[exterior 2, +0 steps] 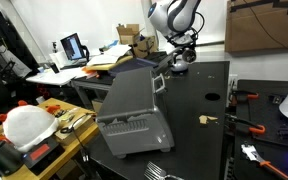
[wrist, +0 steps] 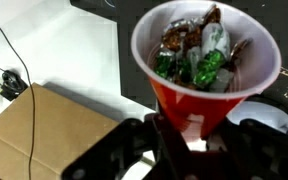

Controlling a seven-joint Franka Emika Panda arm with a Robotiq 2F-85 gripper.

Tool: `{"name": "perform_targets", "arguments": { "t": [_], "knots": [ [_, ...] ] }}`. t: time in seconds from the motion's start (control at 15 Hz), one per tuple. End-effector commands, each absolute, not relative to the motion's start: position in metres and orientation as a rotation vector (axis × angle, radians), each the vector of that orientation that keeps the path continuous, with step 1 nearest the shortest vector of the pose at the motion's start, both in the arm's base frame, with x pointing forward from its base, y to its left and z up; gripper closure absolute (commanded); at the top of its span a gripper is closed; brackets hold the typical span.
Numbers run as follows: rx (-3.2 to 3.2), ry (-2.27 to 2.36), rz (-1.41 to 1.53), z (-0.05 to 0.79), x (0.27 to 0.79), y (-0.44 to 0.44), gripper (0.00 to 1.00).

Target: Pour out the contents in the red cup

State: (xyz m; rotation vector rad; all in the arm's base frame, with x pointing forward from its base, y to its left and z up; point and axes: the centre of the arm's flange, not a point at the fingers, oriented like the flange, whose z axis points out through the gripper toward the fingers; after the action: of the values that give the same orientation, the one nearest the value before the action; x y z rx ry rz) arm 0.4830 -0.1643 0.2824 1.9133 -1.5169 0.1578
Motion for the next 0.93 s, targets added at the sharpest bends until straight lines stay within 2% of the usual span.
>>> {"name": "perform_targets", "arguments": {
  "t": [0.0, 0.87],
  "knots": [
    [1.826, -1.459, 0.195, 0.289, 0.47, -0.149, 0.92],
    [1.715, -1.353, 0.111, 0.219, 0.476, -0.179, 0.92]
  ]
}}
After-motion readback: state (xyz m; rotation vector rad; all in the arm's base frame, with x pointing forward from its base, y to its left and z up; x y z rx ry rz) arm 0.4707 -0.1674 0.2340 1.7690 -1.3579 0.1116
